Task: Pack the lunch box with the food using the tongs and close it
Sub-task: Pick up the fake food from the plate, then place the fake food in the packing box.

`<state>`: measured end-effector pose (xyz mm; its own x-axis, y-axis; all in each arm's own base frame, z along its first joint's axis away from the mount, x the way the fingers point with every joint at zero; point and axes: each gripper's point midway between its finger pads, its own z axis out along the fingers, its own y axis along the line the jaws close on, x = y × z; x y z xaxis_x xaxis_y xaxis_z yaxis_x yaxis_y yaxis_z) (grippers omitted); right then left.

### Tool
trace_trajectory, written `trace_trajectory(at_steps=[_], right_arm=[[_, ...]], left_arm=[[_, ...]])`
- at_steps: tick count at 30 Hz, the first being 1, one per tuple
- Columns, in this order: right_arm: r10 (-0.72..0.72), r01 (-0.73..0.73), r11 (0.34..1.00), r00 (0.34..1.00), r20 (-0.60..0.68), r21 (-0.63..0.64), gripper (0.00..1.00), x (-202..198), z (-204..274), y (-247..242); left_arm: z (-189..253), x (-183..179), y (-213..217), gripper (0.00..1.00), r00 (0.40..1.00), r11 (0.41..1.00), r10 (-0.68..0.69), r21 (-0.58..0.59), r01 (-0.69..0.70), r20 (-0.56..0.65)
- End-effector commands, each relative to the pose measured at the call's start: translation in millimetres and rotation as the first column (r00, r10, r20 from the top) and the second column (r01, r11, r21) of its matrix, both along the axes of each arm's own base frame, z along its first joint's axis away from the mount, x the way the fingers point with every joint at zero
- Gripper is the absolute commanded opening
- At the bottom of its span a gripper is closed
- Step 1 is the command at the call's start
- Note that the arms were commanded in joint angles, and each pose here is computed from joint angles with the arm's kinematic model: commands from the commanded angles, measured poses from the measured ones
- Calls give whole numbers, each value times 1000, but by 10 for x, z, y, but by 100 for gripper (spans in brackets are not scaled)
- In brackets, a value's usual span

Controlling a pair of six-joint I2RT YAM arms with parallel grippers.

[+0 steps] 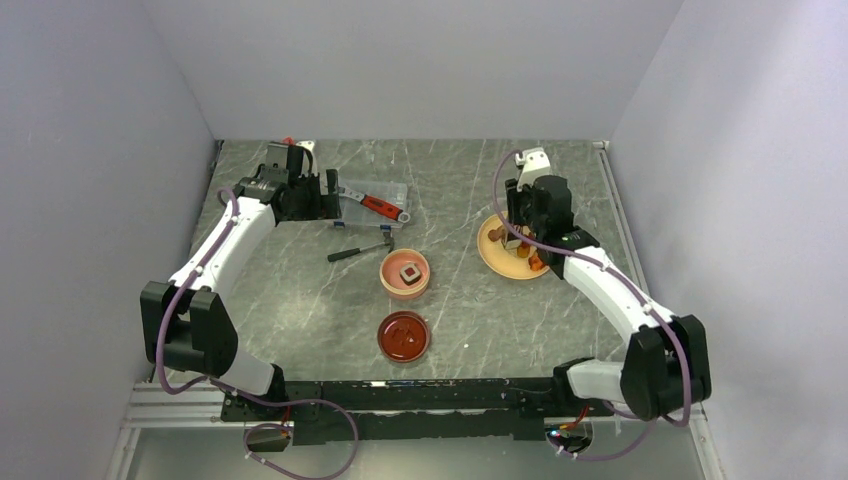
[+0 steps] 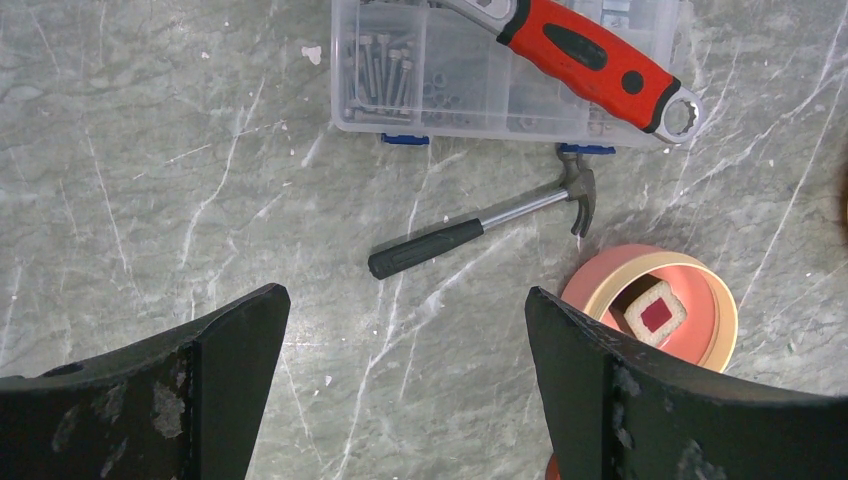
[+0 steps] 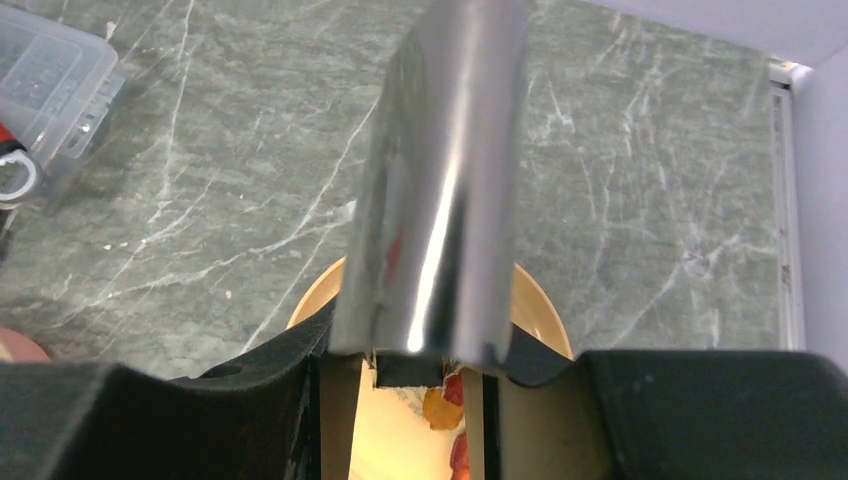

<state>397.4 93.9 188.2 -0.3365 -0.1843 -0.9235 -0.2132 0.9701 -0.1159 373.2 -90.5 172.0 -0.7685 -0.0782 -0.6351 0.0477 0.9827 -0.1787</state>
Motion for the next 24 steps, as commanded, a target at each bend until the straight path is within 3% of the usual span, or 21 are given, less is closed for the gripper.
trace_trajectory(at_steps=[1,8,15,24], right_arm=[[-64,54,996,988,139,73,33,-123,792,52],[-1,-23,986,989,145,165,31,-596,1164,713],[157,-219,934,961,229,281,32,-902,1307,1591],[237,-302,915,939,248,269,32,-991,1141,2249]], left_arm=[[145,52,-17,94,999,1000,-10,-17,10,52],[152,48,-26,94,999,1000,-12,-22,13,51],[156,46,-12,93,998,1000,-9,-15,10,55],[155,44,-5,93,999,1000,-7,-12,8,54]])
